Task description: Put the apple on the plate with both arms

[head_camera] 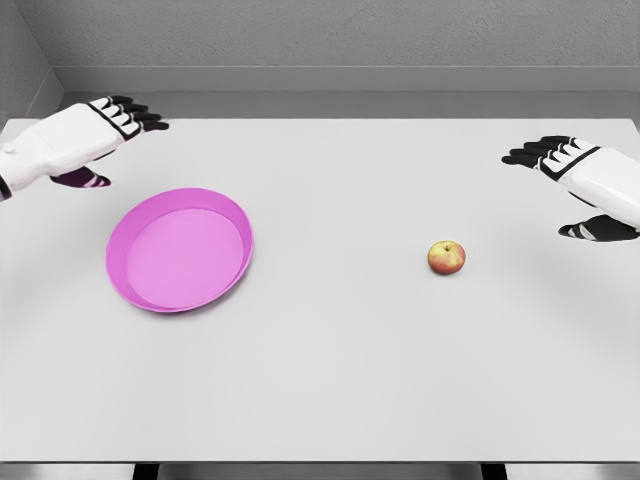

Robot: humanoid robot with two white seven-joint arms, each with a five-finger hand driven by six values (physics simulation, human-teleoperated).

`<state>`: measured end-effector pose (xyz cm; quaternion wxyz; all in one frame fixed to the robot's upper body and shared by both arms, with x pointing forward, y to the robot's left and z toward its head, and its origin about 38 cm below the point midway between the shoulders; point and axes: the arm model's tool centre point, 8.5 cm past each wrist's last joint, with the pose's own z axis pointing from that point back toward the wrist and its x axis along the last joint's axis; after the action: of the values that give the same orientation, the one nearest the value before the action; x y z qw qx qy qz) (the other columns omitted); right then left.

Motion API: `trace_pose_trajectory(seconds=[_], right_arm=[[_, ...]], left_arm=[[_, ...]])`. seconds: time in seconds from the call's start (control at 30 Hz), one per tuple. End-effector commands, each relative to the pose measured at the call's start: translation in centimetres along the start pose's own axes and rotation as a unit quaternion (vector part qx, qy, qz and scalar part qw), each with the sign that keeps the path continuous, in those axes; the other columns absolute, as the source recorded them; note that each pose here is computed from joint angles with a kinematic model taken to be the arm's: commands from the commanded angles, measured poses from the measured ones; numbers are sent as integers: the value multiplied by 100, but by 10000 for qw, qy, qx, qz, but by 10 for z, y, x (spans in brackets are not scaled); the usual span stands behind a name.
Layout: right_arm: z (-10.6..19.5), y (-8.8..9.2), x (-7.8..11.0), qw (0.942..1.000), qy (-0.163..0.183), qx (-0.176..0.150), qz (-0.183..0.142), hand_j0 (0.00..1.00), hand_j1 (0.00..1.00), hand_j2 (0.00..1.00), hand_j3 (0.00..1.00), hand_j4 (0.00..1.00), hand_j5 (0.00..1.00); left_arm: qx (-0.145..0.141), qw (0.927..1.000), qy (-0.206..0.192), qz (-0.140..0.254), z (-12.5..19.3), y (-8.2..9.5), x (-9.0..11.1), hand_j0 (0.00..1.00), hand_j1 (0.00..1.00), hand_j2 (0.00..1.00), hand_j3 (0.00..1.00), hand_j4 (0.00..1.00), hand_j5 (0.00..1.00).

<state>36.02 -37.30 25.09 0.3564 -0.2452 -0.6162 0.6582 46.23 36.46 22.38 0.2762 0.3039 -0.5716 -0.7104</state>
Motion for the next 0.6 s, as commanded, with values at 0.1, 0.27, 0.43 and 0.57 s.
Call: trace_pose_trajectory(seconds=[0.1,0.27,0.43,0.57], right_arm=[[0,1,-1,10000,14,-9,-55,100,100,100,100,100,100],[-22,20,-4,9979,428,411,-269,100,100,100,100,100,100],[-80,50,12,9863,425,1490,-563,100,100,100,100,100,100],[-98,70,0,9797,567,1757,-783,100,100,100,100,100,100]], left_arm=[[-20,10000,26,-7,3,1,-2,100,100,100,100,100,100],[-31,10000,32,-4,3,0,-3,100,100,100,100,100,100],[-26,10000,33,-9,3,1,-3,100,100,100,100,100,100],[-9,10000,32,3,3,2,-3,100,100,100,100,100,100]])
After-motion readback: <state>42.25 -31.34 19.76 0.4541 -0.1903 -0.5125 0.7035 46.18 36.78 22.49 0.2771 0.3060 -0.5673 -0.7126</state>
